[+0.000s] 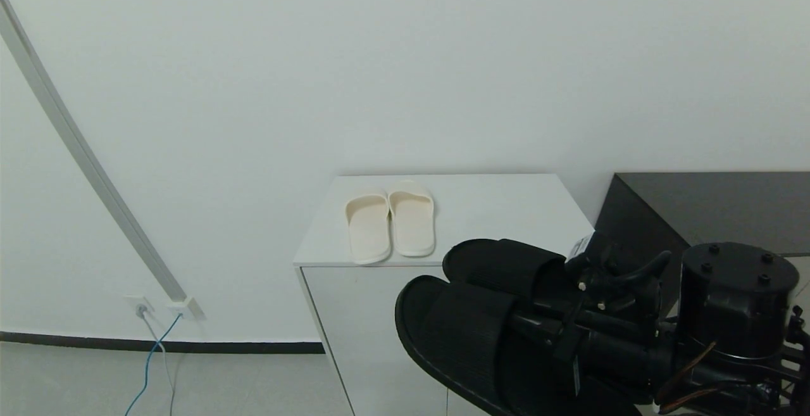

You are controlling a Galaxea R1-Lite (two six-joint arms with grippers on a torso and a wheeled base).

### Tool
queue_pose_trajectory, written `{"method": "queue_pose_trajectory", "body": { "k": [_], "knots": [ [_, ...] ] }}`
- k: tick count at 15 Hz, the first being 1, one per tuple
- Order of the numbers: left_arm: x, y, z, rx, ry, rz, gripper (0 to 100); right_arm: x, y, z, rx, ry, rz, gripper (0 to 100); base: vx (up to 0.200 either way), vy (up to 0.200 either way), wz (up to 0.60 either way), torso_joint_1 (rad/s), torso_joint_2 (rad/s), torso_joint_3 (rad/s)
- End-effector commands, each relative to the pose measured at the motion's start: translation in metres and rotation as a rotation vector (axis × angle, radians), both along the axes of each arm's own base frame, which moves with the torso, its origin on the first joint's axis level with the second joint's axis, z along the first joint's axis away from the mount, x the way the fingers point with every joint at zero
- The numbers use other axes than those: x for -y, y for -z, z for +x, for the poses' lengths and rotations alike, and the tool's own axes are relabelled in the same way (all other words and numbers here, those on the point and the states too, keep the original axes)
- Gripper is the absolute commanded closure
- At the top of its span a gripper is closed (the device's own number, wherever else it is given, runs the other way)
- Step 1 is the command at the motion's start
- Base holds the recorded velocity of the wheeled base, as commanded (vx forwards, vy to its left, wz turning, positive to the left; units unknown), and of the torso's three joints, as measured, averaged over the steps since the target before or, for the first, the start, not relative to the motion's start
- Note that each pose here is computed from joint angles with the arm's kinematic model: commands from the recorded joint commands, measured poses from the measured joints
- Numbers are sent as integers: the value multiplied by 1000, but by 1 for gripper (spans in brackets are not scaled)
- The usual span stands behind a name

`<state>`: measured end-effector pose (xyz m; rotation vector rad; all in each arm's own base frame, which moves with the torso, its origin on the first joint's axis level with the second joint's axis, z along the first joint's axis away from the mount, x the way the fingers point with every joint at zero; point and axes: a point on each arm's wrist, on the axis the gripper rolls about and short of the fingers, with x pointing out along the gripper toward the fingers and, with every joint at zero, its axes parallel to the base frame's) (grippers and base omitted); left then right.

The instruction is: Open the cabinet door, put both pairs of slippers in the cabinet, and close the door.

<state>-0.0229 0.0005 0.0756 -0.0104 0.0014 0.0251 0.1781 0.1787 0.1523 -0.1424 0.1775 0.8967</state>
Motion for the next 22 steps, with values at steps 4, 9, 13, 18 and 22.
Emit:
{"method": "queue_pose_trajectory", "body": {
  "k": [4, 9, 13, 18, 22],
  "knots": [
    [0, 0, 0, -2, -1, 1, 100, 0, 2, -1, -5, -4, -6, 100, 0, 0, 0, 0, 0, 0],
    [0, 0, 0, -2, -1, 1, 0, 0, 5, -1, -9, -5, -17, 100, 0, 0, 0, -45, 107, 60],
    [0, 0, 0, -2, -1, 1, 0, 1, 6, -2, -11, -5, -21, 100, 0, 0, 0, -148, 360, 198],
    [0, 0, 0, -2, -1, 1, 0, 2, 8, -3, -17, -8, -26, 100, 0, 0, 0, -176, 406, 222],
    [0, 0, 0, -2, -1, 1, 0, 2, 9, -4, -19, -10, -30, 100, 0, 0, 0, -217, 532, 309]
  ]
}}
